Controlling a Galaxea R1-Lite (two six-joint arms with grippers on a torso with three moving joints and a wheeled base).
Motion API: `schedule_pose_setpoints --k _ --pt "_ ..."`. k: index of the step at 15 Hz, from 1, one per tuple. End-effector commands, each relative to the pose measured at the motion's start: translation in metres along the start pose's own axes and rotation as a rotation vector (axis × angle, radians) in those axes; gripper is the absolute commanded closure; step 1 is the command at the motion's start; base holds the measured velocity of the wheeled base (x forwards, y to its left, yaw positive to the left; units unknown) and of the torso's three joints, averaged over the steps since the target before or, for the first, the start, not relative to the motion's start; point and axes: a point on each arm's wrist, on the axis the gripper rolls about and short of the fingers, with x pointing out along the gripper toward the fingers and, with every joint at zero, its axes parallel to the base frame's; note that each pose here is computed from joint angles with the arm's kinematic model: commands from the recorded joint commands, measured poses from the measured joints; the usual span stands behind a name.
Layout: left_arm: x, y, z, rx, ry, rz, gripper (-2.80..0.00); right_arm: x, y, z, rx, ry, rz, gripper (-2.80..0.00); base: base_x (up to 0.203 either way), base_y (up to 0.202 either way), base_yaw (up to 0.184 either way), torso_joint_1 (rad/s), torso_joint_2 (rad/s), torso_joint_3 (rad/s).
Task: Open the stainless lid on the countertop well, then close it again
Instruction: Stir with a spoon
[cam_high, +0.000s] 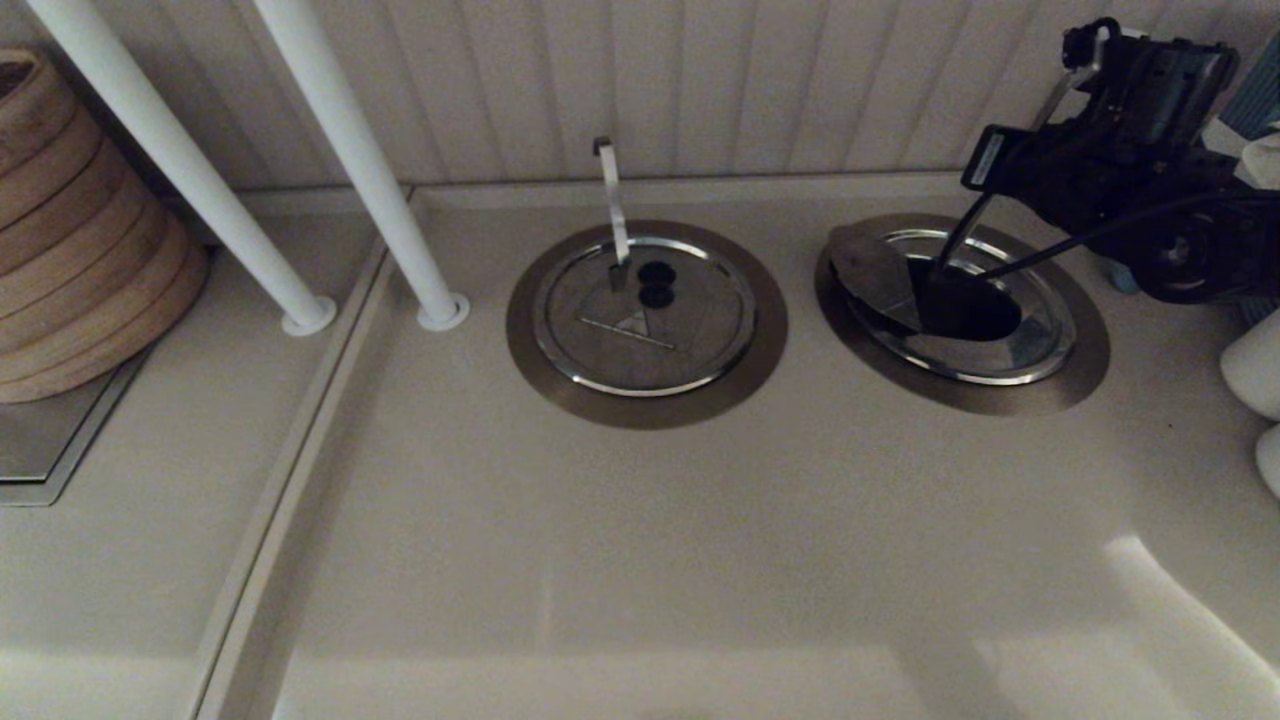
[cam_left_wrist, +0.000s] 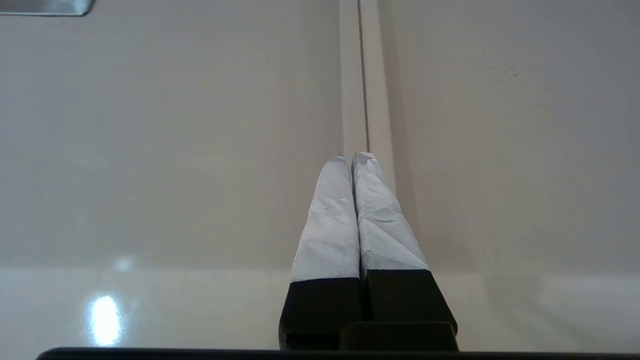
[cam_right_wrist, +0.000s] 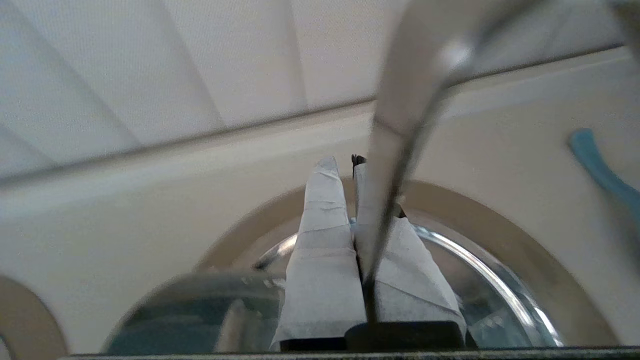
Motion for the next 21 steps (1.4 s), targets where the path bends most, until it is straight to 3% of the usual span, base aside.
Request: schedule_pose_setpoints --k 1,5,11,14,18,21 --pt "0.000 0.000 0.000 -0.001 -0.002 0.000 0.00 -0.004 -0.003 0.005 -0.031 -0.004 -0.009 0.00 0.000 0.000 0.000 0.000 0.00 0.000" --pt "0.000 0.000 0.000 -0.001 -0.001 0.000 0.00 -0.001 -0.012 -0.006 -0.126 0.024 -0.035 0.00 0.000 0.000 0.000 0.000 0.00 0.000" --pt "0.000 0.000 0.000 -0.001 -0.002 0.000 0.00 0.009 -0.019 -0.009 -0.135 0.020 -0.070 0.00 0.000 0.000 0.000 0.000 0.00 0.000" --pt "0.000 0.000 0.000 -0.001 -0.001 0.000 0.00 0.018 -0.017 -0.007 -0.101 -0.082 -0.094 0.00 0.000 0.000 0.000 0.000 0.00 0.000" --pt "0.000 0.000 0.000 -0.001 -0.001 0.000 0.00 0.005 -0.008 0.000 -0.078 -0.050 -0.061 0.00 0.000 0.000 0.000 0.000 0.00 0.000" --pt "0.000 0.000 0.000 -0.001 -0.001 0.000 0.00 -0.009 -0.007 0.007 -0.008 0.051 0.052 0.00 0.000 0.000 0.000 0.000 0.00 0.000"
